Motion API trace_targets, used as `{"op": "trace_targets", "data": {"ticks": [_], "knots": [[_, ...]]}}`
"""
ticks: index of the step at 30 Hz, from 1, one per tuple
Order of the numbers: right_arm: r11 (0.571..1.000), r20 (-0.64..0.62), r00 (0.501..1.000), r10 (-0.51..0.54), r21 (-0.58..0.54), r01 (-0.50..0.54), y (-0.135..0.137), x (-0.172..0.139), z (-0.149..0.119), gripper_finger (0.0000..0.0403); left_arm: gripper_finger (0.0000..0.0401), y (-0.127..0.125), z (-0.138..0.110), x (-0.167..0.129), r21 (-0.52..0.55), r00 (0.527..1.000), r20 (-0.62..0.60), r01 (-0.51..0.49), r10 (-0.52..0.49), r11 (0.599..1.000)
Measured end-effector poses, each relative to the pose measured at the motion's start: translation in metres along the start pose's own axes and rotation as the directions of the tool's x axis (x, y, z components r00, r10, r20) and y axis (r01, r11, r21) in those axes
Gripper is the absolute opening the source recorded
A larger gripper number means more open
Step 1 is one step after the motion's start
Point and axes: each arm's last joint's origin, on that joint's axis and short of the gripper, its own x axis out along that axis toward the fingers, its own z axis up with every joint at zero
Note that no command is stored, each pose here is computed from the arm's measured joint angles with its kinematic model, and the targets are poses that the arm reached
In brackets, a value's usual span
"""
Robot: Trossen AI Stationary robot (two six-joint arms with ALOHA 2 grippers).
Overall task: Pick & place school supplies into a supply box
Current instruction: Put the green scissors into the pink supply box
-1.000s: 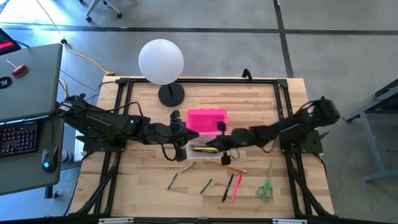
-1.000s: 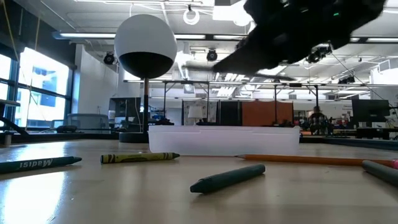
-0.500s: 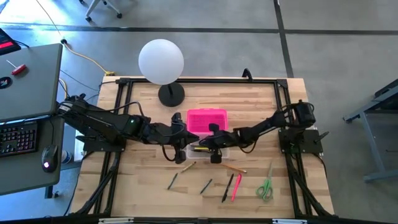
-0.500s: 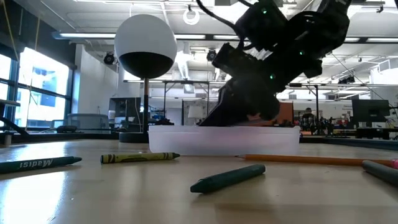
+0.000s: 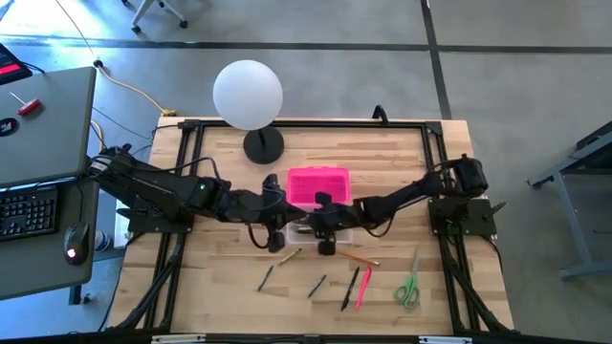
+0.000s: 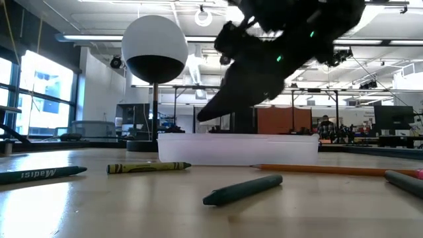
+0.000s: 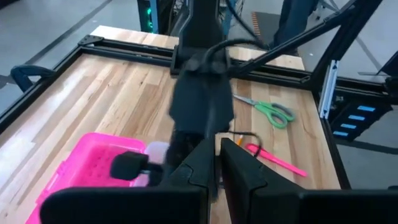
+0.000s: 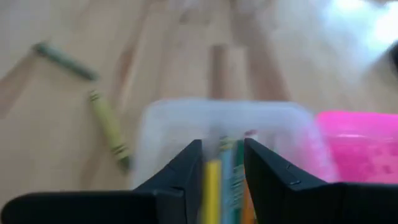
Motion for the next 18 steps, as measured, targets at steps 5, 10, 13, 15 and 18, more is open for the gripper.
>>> {"op": "trace_targets", "data": {"ticks": [5, 10, 13, 15, 18], "knots": [[0.996, -0.197, 0.980, 0.020, -0.079, -0.036, 0.029, -0.036, 0.017, 0.0095, 0.0062, 0.001, -0.003, 0.000, 0.012, 1.000, -0.030, -0.010, 0.010, 1.000], [0.990, -0.348, 0.932, 0.100, -0.060, -0.128, 0.070, -0.095, 0.027, 0.0094, 0.0062, 0.002, -0.005, 0.001, 0.019, 0.999, -0.049, -0.016, 0.017, 1.000], [0.965, -0.422, 0.893, 0.159, -0.124, -0.231, 0.099, -0.125, 0.012, 0.0094, 0.0062, 0.002, -0.006, 0.001, 0.023, 0.998, -0.059, -0.019, 0.021, 1.000], [0.928, -0.486, 0.849, 0.206, -0.177, -0.327, 0.120, -0.141, -0.005, 0.0094, 0.0062, 0.002, -0.007, 0.001, 0.027, 0.997, -0.066, -0.027, 0.029, 0.999], [0.871, -0.587, 0.763, 0.269, -0.190, -0.453, 0.144, -0.160, -0.031, 0.0094, 0.0062, 0.003, -0.007, 0.000, 0.030, 0.997, -0.069, -0.031, 0.032, 0.999]]}}
